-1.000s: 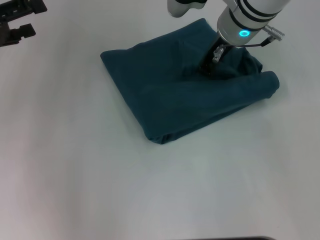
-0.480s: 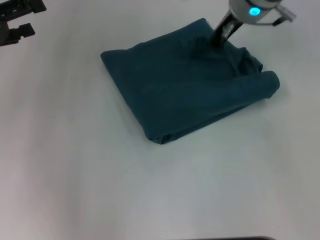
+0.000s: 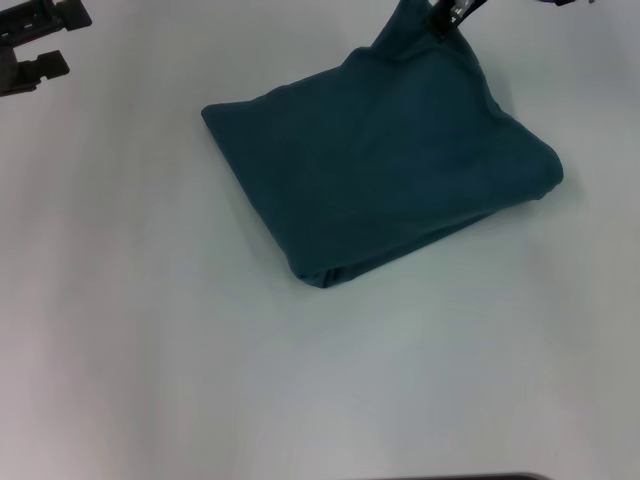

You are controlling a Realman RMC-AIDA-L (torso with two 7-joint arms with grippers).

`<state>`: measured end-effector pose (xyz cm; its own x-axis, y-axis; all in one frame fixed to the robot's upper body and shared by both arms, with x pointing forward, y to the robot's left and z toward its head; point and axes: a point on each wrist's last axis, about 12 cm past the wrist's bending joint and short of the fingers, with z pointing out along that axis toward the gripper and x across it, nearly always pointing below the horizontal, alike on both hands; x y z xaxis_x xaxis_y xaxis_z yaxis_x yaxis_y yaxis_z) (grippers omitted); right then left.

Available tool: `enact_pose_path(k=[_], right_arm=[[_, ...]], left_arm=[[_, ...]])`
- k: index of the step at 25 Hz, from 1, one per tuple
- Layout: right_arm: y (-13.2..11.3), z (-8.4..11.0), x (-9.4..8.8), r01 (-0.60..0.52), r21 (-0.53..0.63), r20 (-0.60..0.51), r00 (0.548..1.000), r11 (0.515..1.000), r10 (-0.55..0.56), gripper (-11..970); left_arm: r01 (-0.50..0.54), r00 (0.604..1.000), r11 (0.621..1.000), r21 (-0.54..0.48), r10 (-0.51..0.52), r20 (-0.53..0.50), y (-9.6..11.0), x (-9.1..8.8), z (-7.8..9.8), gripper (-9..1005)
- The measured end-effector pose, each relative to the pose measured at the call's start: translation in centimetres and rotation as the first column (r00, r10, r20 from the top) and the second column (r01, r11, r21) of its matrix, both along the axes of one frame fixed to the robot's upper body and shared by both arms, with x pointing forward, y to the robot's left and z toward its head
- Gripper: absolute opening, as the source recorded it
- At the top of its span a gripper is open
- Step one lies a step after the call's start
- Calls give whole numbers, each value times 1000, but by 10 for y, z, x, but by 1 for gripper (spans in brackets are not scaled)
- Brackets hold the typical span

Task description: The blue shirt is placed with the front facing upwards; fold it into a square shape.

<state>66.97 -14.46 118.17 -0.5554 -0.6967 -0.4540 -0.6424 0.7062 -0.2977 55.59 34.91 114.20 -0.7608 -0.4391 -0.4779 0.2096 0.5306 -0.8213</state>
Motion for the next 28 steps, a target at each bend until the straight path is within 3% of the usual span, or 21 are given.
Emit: enact_pose_path(k=[8,18,28], right_arm=[[-4,-5,6,25,4,41,999,1000,-25,46],[1,-24,10,5,-25,50,999,1000,-4,65],[-7,-21,18,53,26,97,994,998,-55,83]], left_arm=[[7,1000,1000,-4,-7,-1,-3,1,0,949],[-2,1000,1000,-12,1,-12,-2,-2,-3,948],[1,1000,1000,-15,-1,-12,-4,-3,-4,949]])
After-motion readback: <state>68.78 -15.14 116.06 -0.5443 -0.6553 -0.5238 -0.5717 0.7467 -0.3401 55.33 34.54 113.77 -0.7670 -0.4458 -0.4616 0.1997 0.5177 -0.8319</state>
